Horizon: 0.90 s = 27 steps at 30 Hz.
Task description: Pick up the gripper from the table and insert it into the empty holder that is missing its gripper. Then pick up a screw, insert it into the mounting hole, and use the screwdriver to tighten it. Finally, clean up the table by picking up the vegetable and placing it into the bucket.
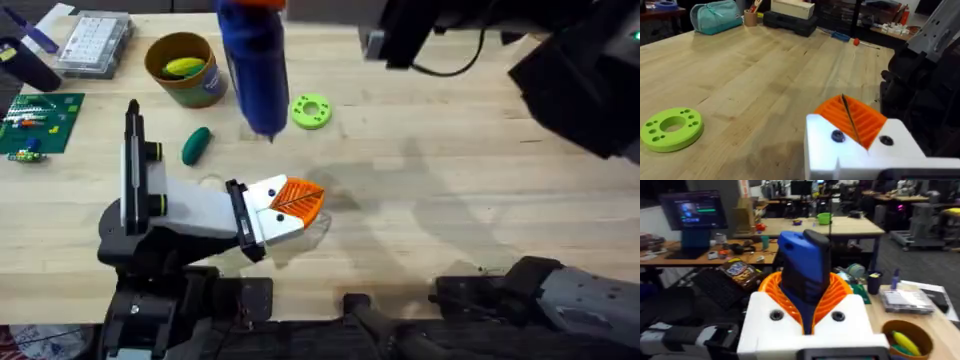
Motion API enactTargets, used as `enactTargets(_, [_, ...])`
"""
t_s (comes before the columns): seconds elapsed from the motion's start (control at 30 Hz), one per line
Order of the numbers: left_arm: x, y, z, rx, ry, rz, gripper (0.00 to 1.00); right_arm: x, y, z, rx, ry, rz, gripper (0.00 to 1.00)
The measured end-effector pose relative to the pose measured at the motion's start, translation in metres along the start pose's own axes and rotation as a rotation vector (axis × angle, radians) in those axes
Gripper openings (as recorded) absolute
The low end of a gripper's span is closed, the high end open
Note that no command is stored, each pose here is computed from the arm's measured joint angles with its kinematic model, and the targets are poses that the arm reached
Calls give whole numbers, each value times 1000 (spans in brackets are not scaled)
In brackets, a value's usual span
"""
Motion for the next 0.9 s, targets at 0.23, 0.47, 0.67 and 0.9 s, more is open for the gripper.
enactTargets(0.23, [0,0,0,0,0,0,13,14,8,4,-68,37,18,51])
enactTargets(0.47, [0,0,0,0,0,0,13,24,14,14,-133,60,-25,51])
enactTargets(0.67, [0,0,0,0,0,0,13,37,13,24,-159,82,-46,52])
enactTargets(0.9, [0,0,0,0,0,0,13,47,12,26,-174,116,-51,51])
Point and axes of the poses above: each hand's point on the last joint's axis, 136 mm out from that joint toward the fingers, its own z axis out along the fingers, its own y axis along the line the jaws close on, x = y × z, the point moved 9 cm from there along -z, back along the fingers, and after that the axes turned 5 degrees about z, right-handed, at the moved point
